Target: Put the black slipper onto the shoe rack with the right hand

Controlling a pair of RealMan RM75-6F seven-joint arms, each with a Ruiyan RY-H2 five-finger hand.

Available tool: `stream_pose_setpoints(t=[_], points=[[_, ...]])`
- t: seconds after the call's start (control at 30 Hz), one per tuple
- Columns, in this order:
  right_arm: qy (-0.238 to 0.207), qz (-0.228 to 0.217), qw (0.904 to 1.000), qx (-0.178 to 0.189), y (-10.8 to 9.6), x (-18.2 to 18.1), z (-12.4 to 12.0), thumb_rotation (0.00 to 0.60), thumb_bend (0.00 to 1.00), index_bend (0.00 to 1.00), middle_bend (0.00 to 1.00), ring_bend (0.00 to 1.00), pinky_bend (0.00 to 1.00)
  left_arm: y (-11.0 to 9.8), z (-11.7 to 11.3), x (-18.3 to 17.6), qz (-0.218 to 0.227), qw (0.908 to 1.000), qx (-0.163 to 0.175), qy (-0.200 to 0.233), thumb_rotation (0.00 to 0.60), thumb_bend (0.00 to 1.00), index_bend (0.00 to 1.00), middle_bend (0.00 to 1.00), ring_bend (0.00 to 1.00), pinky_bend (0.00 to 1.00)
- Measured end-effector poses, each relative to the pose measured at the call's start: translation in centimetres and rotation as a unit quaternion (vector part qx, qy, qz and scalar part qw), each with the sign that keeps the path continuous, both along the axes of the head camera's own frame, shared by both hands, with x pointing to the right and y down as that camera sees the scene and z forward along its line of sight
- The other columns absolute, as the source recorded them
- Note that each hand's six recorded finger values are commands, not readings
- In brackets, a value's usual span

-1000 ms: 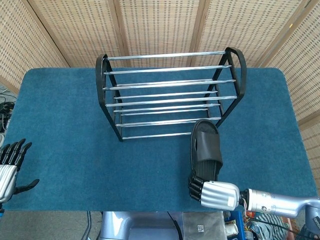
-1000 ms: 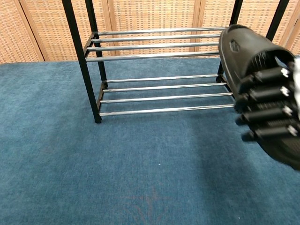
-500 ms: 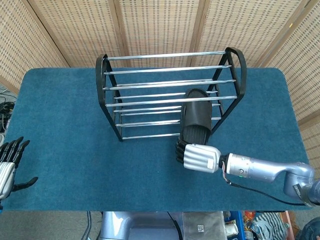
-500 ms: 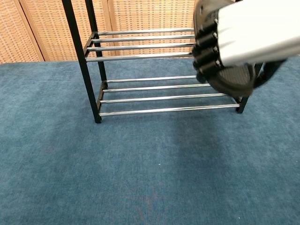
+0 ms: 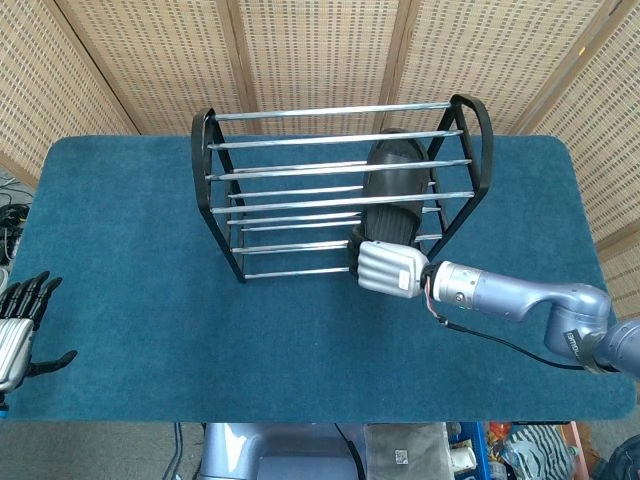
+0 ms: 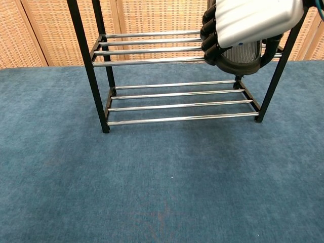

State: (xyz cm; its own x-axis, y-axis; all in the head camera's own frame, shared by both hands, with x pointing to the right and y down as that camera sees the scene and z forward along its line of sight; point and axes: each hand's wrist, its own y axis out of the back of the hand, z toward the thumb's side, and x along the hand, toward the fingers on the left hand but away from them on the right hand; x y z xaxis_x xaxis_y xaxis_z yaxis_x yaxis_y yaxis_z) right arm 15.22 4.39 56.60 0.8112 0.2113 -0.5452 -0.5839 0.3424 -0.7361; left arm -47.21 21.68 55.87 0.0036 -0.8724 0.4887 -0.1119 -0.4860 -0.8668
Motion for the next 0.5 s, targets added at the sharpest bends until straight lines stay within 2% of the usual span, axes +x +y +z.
stream_pose_setpoints(t=[0.17, 0.2, 0.23, 0.3, 0.37, 0.43, 0.5], points=[[-0.010, 0.004, 0.9999, 0.003, -0.6, -0.6, 0.0, 0.600, 0.69, 0.52, 0.36, 0.31, 0.41, -0.2, 0.3, -0.2, -0.004, 1.0000, -0.006, -0.001, 0.600, 0.16, 0.00, 0.00, 0.00, 0.00], [-0.011, 0.004, 0.9999, 0.003, -0.7, -0.6, 0.0, 0.600, 0.67, 0.46, 0.28, 0.25, 0.36, -0.3, 0.4, -0.2, -0.005, 1.0000, -0.007, -0.002, 0.600, 0.16, 0.00, 0.00, 0.00, 0.00], [-0.012, 0.004, 0.9999, 0.004, -0.8, -0.7, 0.0, 0.600, 0.63, 0.40, 0.22, 0.19, 0.31, -0.3, 0.4, -0.3, -0.005, 1.0000, -0.008, -0.002, 0.600, 0.16, 0.00, 0.00, 0.00, 0.00], [-0.013, 0.005, 0.9999, 0.007, -1.0, -0.7, 0.1, 0.600, 0.47, 0.24, 0.08, 0.07, 0.14, -0.4, 0.5, -0.3, -0.006, 0.9999, -0.009, -0.003, 0.600, 0.16, 0.00, 0.00, 0.00, 0.00], [-0.013, 0.008, 0.9998, 0.014, -1.4, -0.6, 0.1, 0.600, 0.31, 0.08, 0.01, 0.00, 0.02, -0.4, 0.5, -0.3, -0.006, 0.9999, -0.009, -0.003, 0.600, 0.16, 0.00, 0.00, 0.00, 0.00], [-0.012, 0.014, 0.9996, 0.023, -1.7, -0.5, 0.1, 0.600, 0.22, 0.01, 0.00, 0.00, 0.00, -0.4, 0.5, -0.3, -0.008, 0.9999, -0.008, -0.002, 0.600, 0.16, 0.00, 0.00, 0.00, 0.00], [-0.009, 0.027, 0.9991, 0.031, -2.1, -0.2, 0.1, 0.600, 0.18, 0.00, 0.00, 0.00, 0.00, -0.4, 0.4, -0.4, -0.008, 0.9999, -0.008, -0.002, 0.600, 0.16, 0.00, 0.00, 0.00, 0.00]])
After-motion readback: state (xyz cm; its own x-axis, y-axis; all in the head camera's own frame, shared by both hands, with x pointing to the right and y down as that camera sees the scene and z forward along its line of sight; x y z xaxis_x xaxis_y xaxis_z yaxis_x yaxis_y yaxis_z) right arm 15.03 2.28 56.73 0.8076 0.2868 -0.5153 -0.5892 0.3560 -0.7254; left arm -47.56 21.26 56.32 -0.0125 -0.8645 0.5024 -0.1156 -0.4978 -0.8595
